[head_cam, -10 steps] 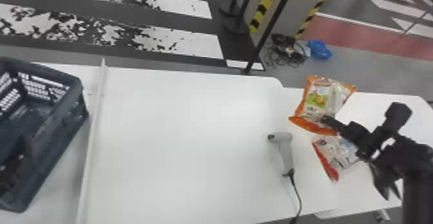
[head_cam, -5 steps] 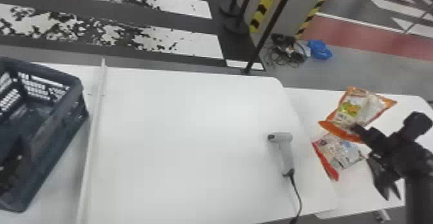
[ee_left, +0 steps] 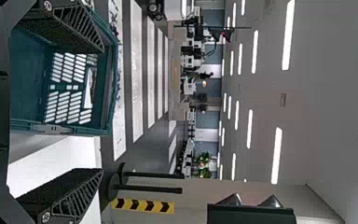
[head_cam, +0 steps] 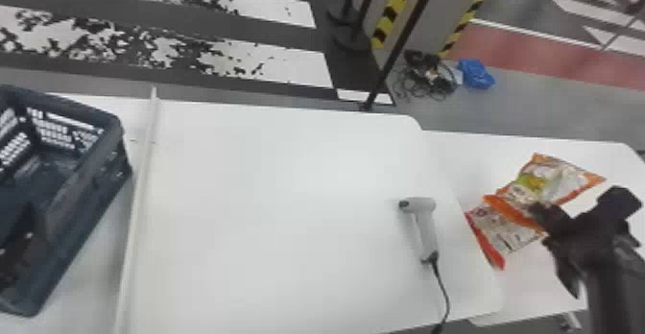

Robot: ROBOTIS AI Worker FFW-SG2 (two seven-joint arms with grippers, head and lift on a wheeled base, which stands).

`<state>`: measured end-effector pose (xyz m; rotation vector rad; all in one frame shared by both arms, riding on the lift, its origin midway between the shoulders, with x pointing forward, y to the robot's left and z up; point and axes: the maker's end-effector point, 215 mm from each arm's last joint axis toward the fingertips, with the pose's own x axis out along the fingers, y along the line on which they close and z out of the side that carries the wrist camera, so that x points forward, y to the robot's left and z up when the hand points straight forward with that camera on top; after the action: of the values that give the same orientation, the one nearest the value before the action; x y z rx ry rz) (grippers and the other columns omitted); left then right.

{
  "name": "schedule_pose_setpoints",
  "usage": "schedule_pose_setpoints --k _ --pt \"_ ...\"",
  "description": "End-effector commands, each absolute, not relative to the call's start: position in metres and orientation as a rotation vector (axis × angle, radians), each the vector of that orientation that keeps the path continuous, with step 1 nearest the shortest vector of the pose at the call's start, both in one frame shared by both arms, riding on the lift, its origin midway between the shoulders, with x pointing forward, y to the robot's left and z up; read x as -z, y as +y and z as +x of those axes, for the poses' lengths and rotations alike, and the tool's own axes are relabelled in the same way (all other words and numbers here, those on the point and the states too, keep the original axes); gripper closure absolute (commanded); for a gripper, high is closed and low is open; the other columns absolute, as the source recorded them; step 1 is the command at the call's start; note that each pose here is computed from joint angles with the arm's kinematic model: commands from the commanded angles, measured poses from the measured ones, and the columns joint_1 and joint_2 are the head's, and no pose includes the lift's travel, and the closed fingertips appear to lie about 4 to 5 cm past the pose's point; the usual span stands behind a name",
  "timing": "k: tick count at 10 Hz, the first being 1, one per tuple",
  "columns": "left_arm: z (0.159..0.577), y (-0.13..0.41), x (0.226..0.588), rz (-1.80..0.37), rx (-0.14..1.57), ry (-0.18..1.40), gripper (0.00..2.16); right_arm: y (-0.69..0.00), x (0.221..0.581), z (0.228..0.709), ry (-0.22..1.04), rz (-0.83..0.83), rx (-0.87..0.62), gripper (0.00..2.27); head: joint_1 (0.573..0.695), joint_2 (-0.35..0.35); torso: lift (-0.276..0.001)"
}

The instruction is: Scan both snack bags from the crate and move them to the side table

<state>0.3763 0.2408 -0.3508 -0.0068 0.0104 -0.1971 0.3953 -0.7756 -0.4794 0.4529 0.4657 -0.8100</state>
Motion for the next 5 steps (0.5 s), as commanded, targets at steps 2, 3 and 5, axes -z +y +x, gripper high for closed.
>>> schedule_pose_setpoints --k 2,3,5 --pt "0.3754 0.2419 0.3487 -0.006 0.197 0.003 0.09 -0.7784 0.4818 0.3923 0.446 0.456 0.842 0.31 0.695 -0.35 -0.075" --pt "0.3754 0.242 0.3459 -0.005 0.198 -0.006 0.09 -0.7795 0.4846 0.389 0.451 0.461 0.857 0.0 0.695 -0.35 -0.075" --pt "0.3744 0.2421 0.3461 -0.006 0.197 -0.006 0.09 -0.7805 0.4858 0.3867 0.441 0.469 0.875 0.04 0.695 -0.35 -0.075"
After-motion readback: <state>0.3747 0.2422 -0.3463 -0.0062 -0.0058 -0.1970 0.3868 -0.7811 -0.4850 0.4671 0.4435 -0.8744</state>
